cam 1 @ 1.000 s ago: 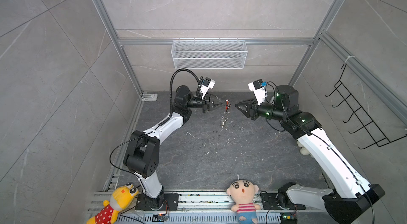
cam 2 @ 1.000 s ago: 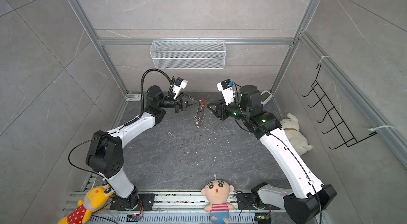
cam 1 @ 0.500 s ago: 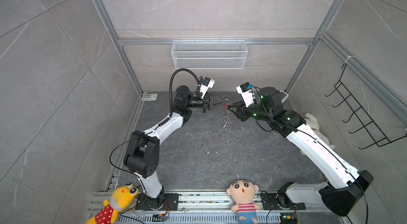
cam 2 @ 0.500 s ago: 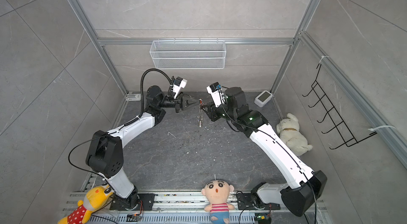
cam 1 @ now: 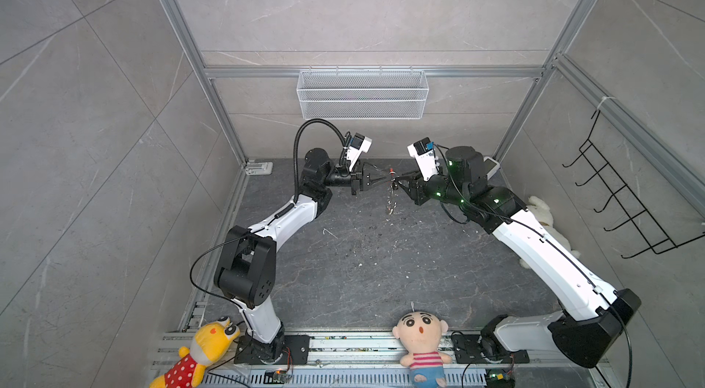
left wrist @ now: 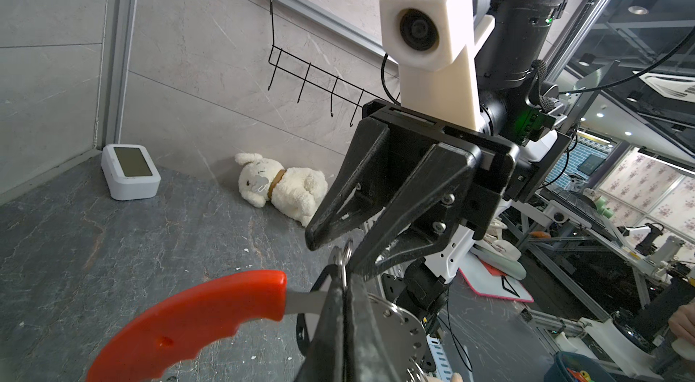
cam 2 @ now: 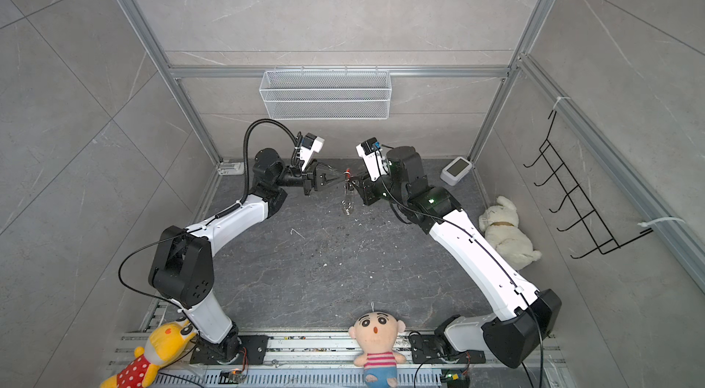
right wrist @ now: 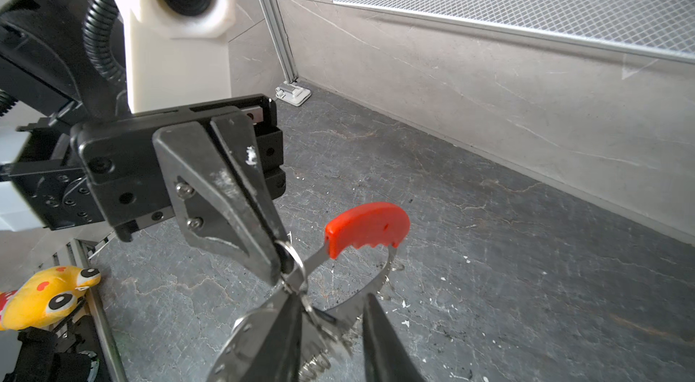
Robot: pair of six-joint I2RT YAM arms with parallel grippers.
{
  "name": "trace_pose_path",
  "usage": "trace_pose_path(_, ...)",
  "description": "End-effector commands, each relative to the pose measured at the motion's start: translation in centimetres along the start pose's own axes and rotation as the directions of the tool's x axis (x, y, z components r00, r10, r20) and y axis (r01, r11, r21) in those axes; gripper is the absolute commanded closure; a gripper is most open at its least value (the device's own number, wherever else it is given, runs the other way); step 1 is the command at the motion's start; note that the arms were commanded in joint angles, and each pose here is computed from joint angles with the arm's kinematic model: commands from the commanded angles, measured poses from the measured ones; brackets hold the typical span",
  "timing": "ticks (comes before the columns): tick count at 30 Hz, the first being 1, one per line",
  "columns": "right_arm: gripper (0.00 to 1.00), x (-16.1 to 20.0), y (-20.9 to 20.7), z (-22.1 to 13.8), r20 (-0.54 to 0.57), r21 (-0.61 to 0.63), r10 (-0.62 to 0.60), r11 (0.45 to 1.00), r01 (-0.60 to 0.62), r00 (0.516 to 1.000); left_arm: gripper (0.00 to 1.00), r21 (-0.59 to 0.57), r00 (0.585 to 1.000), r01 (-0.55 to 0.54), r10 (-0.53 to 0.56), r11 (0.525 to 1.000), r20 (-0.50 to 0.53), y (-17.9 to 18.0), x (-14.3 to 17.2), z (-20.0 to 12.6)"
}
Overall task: Attach keys to a key ring
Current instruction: Insert the key into the keyring.
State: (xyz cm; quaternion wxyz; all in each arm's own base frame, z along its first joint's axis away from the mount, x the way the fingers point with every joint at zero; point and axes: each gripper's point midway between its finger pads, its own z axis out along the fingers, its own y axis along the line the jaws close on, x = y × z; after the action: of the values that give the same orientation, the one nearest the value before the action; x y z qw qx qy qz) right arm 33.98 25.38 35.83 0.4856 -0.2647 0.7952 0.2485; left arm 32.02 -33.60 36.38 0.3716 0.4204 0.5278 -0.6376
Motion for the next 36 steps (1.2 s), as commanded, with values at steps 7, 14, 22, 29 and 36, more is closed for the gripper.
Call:
trace_pose_path(7, 0.96, -0.9, 0.4, -0.3, 0.011, 0.004, -0.029, 1.0, 0.029, 1.0, 1.0, 0.028, 0.996, -0.085, 0.084, 0.996, 0.02, -1.8, -1.8, 0.1)
trace_pose_path(14, 1.0, -0.3, -0.1, -0.4, -0.009, 0.032, -0.043, 0.999, 0.043, 0.999, 1.0, 0.037, 0.996, -0.087, 0.087, 0.996, 0.018, -2.0, -2.1, 0.2)
trace_pose_path(22, 1.0, 1.0, 0.3, 0.1, -0.04, -0.004, -0.046, 0.999, 0.046, 0.998, 1.0, 0.031, 0.995, -0.096, 0.095, 0.995, 0.037, -2.1, -2.7, 0.2)
trace_pose_path(29, 1.0, 1.8, 1.9, 0.9, -0.038, -0.1, -0.012, 0.995, 0.009, 0.999, 1.0, 0.04, 0.993, -0.095, 0.092, 0.995, 0.073, -2.0, -3.3, 0.2)
trace_pose_path(36, 1.0, 2.2, 3.6, 1.6, -0.039, -0.179, 0.016, 0.984, -0.023, 0.999, 1.0, 0.036, 0.993, -0.086, 0.083, 0.996, 0.084, -1.7, -3.3, 0.3)
